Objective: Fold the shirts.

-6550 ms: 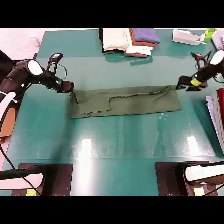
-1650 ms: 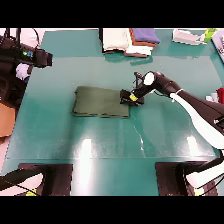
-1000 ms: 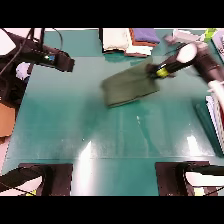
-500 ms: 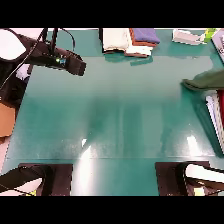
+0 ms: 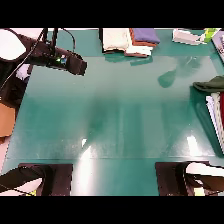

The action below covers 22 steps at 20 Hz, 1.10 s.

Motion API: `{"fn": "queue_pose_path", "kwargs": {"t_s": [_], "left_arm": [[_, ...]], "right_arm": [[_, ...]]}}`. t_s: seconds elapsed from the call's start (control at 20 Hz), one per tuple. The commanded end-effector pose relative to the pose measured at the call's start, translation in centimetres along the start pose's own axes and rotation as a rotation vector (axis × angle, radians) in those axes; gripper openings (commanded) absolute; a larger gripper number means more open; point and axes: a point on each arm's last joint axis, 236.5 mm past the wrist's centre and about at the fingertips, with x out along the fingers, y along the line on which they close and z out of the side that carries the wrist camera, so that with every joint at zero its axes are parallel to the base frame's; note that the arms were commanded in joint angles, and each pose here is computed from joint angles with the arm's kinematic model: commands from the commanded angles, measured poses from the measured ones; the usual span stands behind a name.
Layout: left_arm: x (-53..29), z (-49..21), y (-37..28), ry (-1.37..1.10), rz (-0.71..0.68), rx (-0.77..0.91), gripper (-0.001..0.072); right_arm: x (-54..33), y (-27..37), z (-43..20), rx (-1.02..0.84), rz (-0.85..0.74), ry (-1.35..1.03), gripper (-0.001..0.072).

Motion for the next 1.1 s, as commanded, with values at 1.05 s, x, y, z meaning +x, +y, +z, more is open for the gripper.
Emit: {"fn": "queue_pose_path", "kwargs": {"t_s": [1.05], "left_arm": [[0.0,-0.7,-0.1,0.031,-0.005,0.009,0.0028]], "right_arm": [[-8.0,-19.1,-15.0,0.046,-0.373,0.188,0.0022]]}}
